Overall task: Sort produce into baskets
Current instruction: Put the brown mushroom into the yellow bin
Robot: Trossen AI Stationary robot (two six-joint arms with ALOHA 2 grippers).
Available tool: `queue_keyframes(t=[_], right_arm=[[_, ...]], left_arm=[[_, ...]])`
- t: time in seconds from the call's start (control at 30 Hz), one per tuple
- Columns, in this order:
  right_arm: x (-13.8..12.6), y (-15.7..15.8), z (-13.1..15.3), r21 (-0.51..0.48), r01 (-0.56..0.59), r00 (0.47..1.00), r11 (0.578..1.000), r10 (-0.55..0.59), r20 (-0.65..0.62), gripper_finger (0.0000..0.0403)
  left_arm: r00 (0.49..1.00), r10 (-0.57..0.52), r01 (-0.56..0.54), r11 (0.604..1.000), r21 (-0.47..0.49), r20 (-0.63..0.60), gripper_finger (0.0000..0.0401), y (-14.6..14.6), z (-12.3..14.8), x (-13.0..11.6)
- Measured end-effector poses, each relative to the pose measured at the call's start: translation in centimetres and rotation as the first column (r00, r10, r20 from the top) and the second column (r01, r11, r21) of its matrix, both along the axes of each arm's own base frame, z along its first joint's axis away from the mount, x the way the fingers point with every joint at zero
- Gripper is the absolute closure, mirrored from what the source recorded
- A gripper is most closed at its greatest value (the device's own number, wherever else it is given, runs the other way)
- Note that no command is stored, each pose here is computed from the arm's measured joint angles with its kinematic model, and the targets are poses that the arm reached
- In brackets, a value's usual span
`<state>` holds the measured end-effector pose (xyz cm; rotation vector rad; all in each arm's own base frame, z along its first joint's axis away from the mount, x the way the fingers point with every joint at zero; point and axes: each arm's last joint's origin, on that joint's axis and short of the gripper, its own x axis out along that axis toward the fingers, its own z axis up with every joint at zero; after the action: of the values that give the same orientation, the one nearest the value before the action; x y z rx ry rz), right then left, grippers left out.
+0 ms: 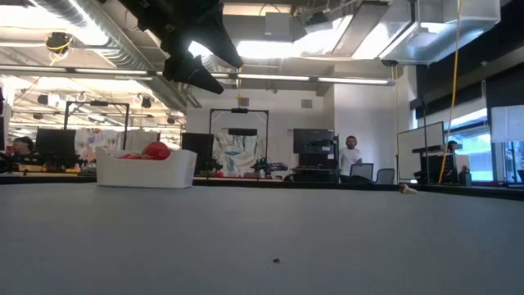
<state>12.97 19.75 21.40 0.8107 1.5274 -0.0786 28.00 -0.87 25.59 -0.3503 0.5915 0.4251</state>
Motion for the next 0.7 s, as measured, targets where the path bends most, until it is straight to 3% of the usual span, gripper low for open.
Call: queue_keyframes(t=[0.2, 0.4, 0.7], right_arm=[[1.8, -2.5, 0.4, -0.084, -0.045, 0.994, 0.995, 0.053, 0.1, 0.0157], [4.0, -5.3, 0.5, -0.181, -0.042, 0.981, 0.983, 0.075, 0.177, 0.0156], [5.7, -10.4, 0.1, -0.321, -0.002, 0.995, 0.947, 0.034, 0.094, 0.0159]], left_arm=[[1.0, 0.0, 0.0, 1.0, 0.0, 0.0, 0.0013, 0.0, 0.0, 0.0], [1.0, -0.001, 0.001, 1.0, 0.001, 0.0, 0.0013, 0.0, 0.0, 0.0], [1.0, -0.003, 0.003, 1.0, 0.003, -0.001, 0.0013, 0.0, 0.0, 0.0]])
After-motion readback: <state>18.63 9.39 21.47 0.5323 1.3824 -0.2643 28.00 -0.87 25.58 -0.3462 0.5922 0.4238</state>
